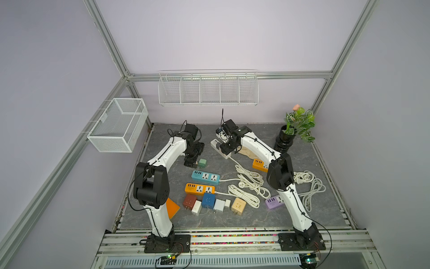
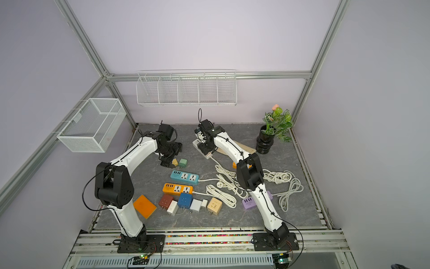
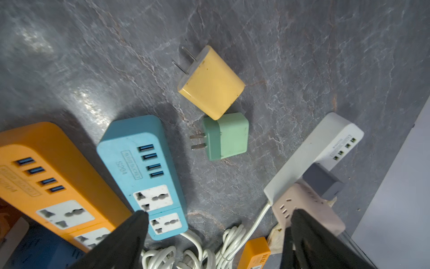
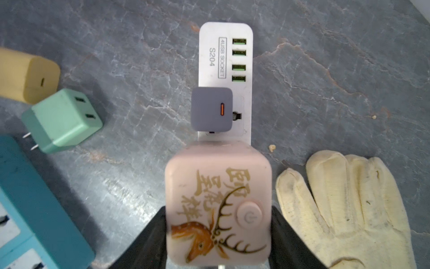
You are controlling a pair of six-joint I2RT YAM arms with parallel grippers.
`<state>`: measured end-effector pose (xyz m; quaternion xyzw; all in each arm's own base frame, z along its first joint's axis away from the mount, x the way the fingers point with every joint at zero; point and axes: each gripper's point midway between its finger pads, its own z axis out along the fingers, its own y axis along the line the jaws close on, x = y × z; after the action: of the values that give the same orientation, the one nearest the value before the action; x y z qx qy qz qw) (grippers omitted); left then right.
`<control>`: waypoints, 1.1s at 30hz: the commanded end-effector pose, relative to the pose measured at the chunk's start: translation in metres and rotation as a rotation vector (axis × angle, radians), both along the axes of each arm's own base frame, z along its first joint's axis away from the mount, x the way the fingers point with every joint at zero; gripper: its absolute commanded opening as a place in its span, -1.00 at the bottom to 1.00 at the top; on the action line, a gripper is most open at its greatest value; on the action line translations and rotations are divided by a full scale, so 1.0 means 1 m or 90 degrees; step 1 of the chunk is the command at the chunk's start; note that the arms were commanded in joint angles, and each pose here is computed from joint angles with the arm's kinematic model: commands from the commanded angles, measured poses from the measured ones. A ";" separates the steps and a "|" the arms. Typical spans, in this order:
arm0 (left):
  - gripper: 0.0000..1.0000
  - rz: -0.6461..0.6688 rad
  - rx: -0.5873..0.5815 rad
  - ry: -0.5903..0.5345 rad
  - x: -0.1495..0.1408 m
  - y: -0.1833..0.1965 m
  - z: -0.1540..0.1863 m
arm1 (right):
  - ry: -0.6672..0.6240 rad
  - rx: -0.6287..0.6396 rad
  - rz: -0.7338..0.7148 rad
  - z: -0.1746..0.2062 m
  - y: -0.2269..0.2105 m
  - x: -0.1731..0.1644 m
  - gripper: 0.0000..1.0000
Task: Pull the plug off the socket
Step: Move the socket to the center of the board.
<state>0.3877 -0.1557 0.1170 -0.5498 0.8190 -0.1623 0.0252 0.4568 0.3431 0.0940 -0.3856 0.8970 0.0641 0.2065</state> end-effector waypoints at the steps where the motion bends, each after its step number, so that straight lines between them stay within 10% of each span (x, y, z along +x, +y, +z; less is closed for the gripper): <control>1: 0.99 0.007 -0.026 -0.014 0.013 -0.017 0.007 | 0.035 0.003 0.095 0.009 0.001 -0.035 -0.12; 33: 0.89 0.008 0.014 0.096 0.029 -0.088 -0.065 | 0.049 0.000 0.167 -0.005 -0.046 -0.110 0.13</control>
<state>0.4214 -0.2487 0.0649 -0.5620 0.8155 -0.1358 -0.0269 0.3624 0.3060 0.0914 -0.4956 0.8422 0.1073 0.1831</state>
